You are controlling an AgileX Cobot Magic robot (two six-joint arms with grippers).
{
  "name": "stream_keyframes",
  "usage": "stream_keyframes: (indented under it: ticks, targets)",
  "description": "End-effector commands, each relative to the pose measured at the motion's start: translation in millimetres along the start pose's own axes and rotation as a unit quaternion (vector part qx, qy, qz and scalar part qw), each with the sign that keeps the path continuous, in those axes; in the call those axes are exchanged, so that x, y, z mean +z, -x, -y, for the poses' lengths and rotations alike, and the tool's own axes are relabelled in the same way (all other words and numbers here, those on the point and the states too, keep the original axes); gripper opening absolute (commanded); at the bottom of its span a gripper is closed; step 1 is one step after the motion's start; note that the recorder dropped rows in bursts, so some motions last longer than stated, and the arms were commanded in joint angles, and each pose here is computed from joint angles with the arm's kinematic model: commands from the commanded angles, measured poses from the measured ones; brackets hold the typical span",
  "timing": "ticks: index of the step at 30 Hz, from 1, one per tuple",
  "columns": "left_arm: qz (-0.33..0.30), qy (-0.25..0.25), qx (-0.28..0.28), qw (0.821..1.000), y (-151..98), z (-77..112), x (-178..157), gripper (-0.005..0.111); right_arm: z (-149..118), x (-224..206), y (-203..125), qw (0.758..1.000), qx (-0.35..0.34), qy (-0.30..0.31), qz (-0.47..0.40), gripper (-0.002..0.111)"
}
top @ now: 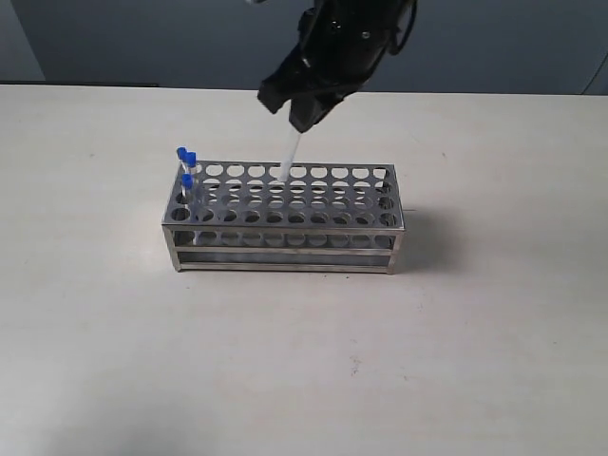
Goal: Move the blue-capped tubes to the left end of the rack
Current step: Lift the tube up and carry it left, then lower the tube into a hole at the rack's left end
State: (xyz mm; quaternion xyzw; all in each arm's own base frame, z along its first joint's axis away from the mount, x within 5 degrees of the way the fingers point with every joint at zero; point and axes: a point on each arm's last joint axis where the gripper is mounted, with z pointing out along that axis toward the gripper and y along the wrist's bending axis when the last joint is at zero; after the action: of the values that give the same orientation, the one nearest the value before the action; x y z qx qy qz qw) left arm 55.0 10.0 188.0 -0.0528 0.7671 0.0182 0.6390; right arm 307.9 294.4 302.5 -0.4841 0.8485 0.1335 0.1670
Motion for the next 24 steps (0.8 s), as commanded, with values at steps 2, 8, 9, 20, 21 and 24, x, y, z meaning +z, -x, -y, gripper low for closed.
stream_keyframes:
  ticks: [2, 8, 9, 20, 21, 24]
  targets:
    - [0.006, -0.005, 0.001, 1.0, 1.6, 0.6, -0.5, 0.001, -37.3, 9.6, 19.5, 0.998, -0.064, 0.015, 0.007, -0.001]
    - [0.006, -0.005, 0.001, 1.0, 1.6, 0.6, -0.5, 0.001, -62.0, 26.2, 35.8, 0.995, -0.097, 0.032, -0.006, -0.001]
    - [0.006, -0.005, 0.001, 1.0, 1.6, 0.6, -0.5, 0.001, -63.8, 28.1, 38.1, 0.994, -0.099, 0.033, -0.004, -0.001]
    - [0.006, -0.005, 0.0, 1.0, 1.6, 0.6, -0.5, 0.001, -68.0, 43.0, 40.7, 0.994, -0.103, 0.044, -0.01, -0.001]
    - [0.006, -0.005, 0.0, 1.0, 1.6, 0.6, -0.5, 0.001, -68.1, 45.3, 40.8, 0.993, -0.105, 0.046, -0.01, -0.001]
    - [0.006, -0.005, 0.0, 1.0, 1.6, 0.6, -0.5, 0.001, -68.5, 54.7, 40.6, 0.993, -0.104, 0.056, -0.014, -0.001]
